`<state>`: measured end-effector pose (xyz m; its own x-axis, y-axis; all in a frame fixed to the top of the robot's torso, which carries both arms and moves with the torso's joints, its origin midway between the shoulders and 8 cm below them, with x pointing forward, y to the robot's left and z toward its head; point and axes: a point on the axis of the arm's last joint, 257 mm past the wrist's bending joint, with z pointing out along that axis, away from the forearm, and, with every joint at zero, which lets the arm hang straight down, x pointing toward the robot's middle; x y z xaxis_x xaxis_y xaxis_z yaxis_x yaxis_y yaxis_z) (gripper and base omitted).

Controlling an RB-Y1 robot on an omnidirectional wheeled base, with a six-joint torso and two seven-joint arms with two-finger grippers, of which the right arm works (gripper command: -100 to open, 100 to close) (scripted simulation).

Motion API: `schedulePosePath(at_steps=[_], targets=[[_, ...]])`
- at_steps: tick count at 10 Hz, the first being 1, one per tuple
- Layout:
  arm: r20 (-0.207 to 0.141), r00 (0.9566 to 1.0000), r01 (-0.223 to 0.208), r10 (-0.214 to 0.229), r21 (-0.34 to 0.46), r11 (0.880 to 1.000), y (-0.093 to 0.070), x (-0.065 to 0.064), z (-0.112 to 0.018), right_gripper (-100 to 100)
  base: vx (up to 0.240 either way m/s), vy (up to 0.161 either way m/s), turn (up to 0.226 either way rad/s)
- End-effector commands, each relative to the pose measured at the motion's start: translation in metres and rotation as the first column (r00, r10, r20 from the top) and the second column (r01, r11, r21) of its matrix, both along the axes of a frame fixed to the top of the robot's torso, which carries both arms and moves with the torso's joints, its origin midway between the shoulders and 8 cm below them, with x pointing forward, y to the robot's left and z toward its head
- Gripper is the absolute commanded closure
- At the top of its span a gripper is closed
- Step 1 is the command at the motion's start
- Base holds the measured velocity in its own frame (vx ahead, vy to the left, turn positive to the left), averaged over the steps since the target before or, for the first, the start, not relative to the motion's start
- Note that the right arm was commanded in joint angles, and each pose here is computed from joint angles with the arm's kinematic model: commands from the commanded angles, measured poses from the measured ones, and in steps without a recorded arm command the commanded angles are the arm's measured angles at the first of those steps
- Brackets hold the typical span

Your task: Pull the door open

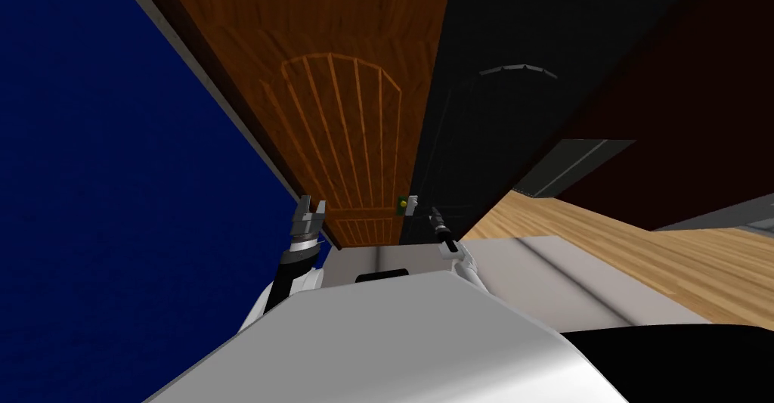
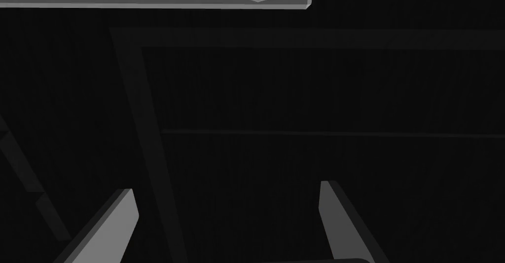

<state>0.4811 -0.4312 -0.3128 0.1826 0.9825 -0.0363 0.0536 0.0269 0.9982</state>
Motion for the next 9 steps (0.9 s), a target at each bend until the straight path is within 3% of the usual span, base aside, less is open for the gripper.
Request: schedulePosePath(at_steps=[1, 3, 4, 5, 9], targets=[[0.02, 0.9996, -0.023, 0.022, 0.009, 1.0, 0.014, 0.01, 0.006, -100, 0.183, 0.054, 0.159], [0.048, 0.9971, -0.06, 0.059, 0.021, 0.998, 0.038, 0.023, 0.015, -100, 0.196, 0.077, 0.19], [0.038, 0.9982, -0.047, 0.047, 0.017, 0.999, 0.028, 0.021, 0.013, -100, 0.09, 0.048, 0.031], [0.038, 0.9982, -0.047, 0.047, 0.017, 0.999, 0.028, 0.021, 0.013, 100, -0.011, -0.007, -0.029], [0.038, 0.9982, -0.047, 0.047, 0.017, 0.999, 0.028, 0.021, 0.013, 100, -0.022, -0.009, 0.005]])
